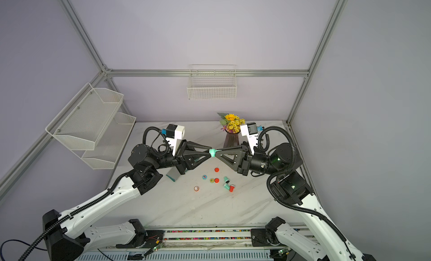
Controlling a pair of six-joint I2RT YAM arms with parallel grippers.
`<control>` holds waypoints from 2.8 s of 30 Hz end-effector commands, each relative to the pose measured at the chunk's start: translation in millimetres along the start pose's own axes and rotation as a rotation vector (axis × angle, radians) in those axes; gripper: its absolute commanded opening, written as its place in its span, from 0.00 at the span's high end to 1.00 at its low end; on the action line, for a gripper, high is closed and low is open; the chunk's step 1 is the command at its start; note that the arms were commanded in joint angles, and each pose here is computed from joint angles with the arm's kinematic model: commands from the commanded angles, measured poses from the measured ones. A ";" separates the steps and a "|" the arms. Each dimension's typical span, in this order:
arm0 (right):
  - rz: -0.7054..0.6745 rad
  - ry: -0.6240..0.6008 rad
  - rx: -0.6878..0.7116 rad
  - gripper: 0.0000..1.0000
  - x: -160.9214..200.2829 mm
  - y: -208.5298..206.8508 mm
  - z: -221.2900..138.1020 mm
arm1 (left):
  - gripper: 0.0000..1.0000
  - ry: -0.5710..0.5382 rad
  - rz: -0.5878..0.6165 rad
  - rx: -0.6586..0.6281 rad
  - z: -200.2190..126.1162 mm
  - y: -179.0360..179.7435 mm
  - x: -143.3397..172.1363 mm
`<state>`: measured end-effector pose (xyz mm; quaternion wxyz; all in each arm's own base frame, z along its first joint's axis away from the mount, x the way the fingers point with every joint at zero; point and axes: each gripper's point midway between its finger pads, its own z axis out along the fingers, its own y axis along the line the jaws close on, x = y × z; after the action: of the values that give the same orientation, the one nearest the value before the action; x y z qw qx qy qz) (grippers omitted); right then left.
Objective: Close the stamp cap
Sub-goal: Close the cover of the stamp, then place the stamp at the center of the board, then pick up the stamp from the center of the board.
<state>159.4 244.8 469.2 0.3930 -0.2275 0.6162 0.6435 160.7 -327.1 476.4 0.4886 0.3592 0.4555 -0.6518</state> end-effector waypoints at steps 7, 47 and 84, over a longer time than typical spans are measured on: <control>0.115 0.109 0.101 1.00 29.2 -28.2 8.6 | 0.66 0.031 -0.017 -0.023 -5.3 -2.7 7.2; 0.254 0.387 1.635 0.97 179.8 -373.7 -194.6 | 0.19 0.054 -0.082 -0.715 -127.8 85.6 62.6; 0.304 0.448 1.546 0.63 145.1 -411.3 -120.2 | 0.19 0.045 -0.079 -0.722 -136.4 86.2 67.4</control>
<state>373.6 124.6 100.2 0.2366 0.0754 0.9683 0.0268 229.6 -232.5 336.9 0.5300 0.1625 0.6976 -0.4539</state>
